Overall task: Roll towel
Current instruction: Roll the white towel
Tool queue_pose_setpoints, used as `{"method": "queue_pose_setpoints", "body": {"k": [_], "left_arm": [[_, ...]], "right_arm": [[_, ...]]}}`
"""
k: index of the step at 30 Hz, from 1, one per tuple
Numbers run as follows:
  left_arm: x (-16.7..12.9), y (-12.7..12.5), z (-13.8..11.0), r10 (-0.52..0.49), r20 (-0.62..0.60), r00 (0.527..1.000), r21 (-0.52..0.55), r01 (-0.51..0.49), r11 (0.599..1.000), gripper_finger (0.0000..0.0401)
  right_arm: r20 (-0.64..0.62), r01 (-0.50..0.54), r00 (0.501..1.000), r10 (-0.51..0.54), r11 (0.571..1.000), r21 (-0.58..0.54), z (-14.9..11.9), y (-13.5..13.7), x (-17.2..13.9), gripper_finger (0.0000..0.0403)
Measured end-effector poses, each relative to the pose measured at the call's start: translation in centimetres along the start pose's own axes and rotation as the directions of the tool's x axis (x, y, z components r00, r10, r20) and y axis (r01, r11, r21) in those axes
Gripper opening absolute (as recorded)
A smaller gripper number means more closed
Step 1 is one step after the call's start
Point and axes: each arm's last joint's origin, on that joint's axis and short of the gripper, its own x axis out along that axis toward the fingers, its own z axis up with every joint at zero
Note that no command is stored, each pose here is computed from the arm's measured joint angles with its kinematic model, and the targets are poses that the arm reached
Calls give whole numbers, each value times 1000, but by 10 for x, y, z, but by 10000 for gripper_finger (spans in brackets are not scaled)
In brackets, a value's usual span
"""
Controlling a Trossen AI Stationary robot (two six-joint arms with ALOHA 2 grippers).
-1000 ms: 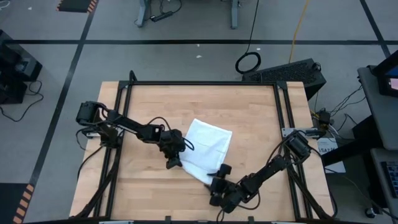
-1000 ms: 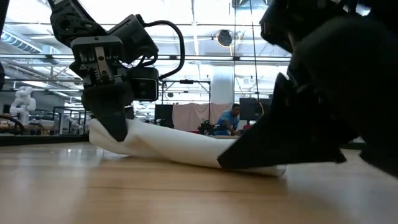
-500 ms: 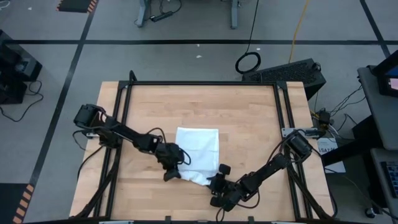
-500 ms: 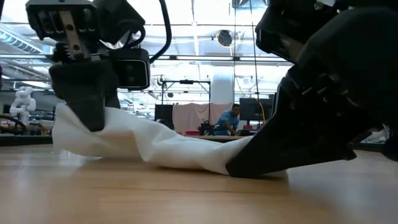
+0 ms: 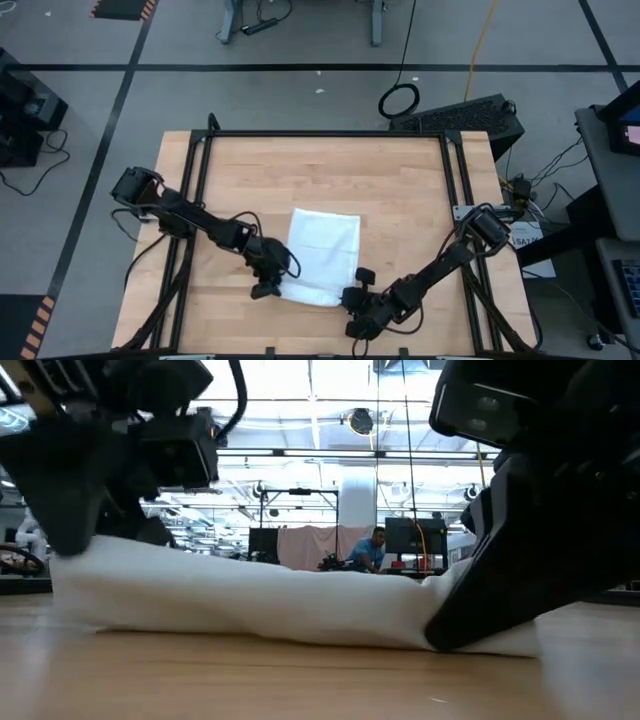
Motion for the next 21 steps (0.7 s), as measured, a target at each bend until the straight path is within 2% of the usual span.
{"method": "queue_pose_setpoints", "body": {"k": [4,6,11,18,21], "left_arm": [[-14,-14,4,-14,58,998,109,8,994,191],[-21,-26,3,15,123,992,197,-39,980,191],[-25,-55,-8,121,273,954,396,-226,890,192],[-17,-75,-31,256,362,897,446,-407,797,192],[-13,-86,-34,213,425,880,496,-423,758,192]], "right_arm": [[-12,-5,1000,6,999,42,0,0,0,15],[-12,-6,1000,6,998,69,0,0,0,15],[-2,-1,1000,2,991,135,0,1,-1,15],[-1,-1,1000,1,989,145,0,1,-1,15],[0,-2,1000,2,993,116,0,1,-1,15]]}}
